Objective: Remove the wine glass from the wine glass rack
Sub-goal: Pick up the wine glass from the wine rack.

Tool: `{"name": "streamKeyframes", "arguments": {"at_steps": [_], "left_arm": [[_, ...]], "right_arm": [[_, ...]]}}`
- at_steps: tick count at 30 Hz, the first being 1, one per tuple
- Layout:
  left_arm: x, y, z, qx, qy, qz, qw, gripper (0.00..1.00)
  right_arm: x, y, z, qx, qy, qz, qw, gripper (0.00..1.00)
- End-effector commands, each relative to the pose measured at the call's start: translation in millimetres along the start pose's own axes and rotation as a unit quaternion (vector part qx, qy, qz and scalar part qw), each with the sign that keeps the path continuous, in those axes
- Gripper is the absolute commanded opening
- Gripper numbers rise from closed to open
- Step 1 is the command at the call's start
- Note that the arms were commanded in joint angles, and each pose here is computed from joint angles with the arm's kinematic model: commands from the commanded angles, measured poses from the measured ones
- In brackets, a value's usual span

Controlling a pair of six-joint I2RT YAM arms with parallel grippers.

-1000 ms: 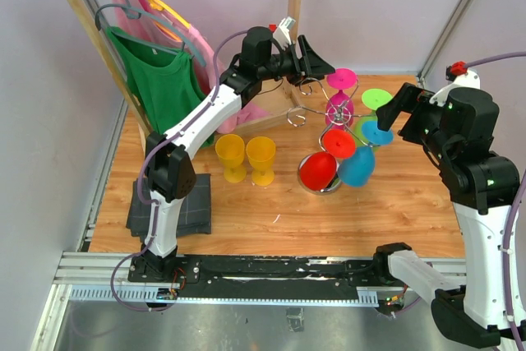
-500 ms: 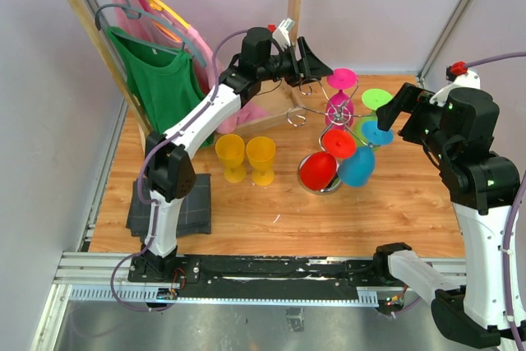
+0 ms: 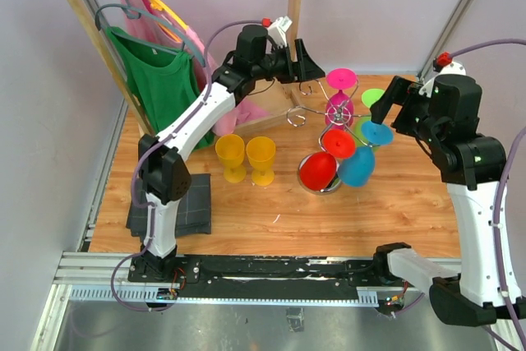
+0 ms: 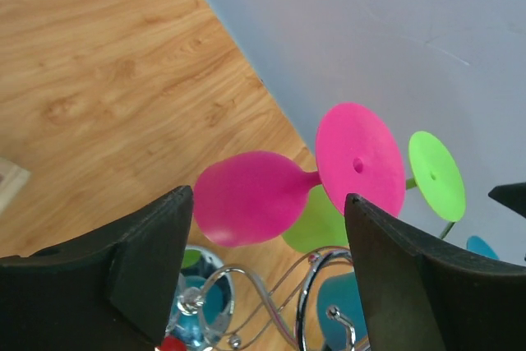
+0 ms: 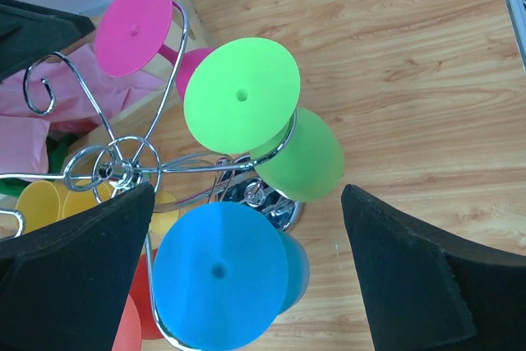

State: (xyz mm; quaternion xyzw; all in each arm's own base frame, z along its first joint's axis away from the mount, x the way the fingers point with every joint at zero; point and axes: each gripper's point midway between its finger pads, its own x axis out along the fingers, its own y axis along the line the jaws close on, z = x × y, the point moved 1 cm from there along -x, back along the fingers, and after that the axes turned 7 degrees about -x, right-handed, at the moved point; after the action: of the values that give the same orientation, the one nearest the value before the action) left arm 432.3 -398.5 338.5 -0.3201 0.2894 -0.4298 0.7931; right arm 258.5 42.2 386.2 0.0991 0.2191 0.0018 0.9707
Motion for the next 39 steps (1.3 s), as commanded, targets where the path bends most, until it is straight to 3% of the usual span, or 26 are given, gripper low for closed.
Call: {"name": "streamKeyframes", "arguments": {"at_steps": [1,16,28,32,36,39], "left_arm": [[-31.9,-38.4,34.8,0.096,-0.053,-0.013,0.994,0.8],[-57.8,-61.9,34.3,0.172,-0.054,-0.036,0.983,0.89],[-83.2,-97.0,32.6,0.261,-0.075,-0.055,0.961,0.88],[-91.9,-103.6,41.3,0.273,-0.096,-0.046,0.956,0.88],[-98.8,-111.1,41.9,0.292,-0.109,-0.044,0.949,0.88],[-101.7,-113.4,39.0,0.296,-0.111,-0.044,0.948,0.88]], "right_arm": [[-5.4,-7.4,12.8,0.013,-0.012,-0.011,1.0,0.98],[-20.9,-22.4,9.6,0.04,-0.008,-0.021,0.999,0.98],[-101.3,-8.2,-2.4,0.076,0.017,0.005,0.997,0.99],[-121.4,9.8,-17.8,0.14,0.038,0.047,0.988,0.99],[-122.6,22.0,-60.5,0.215,0.075,0.083,0.97,0.99],[-122.3,26.6,-80.9,0.257,0.079,0.101,0.958,0.92]]}}
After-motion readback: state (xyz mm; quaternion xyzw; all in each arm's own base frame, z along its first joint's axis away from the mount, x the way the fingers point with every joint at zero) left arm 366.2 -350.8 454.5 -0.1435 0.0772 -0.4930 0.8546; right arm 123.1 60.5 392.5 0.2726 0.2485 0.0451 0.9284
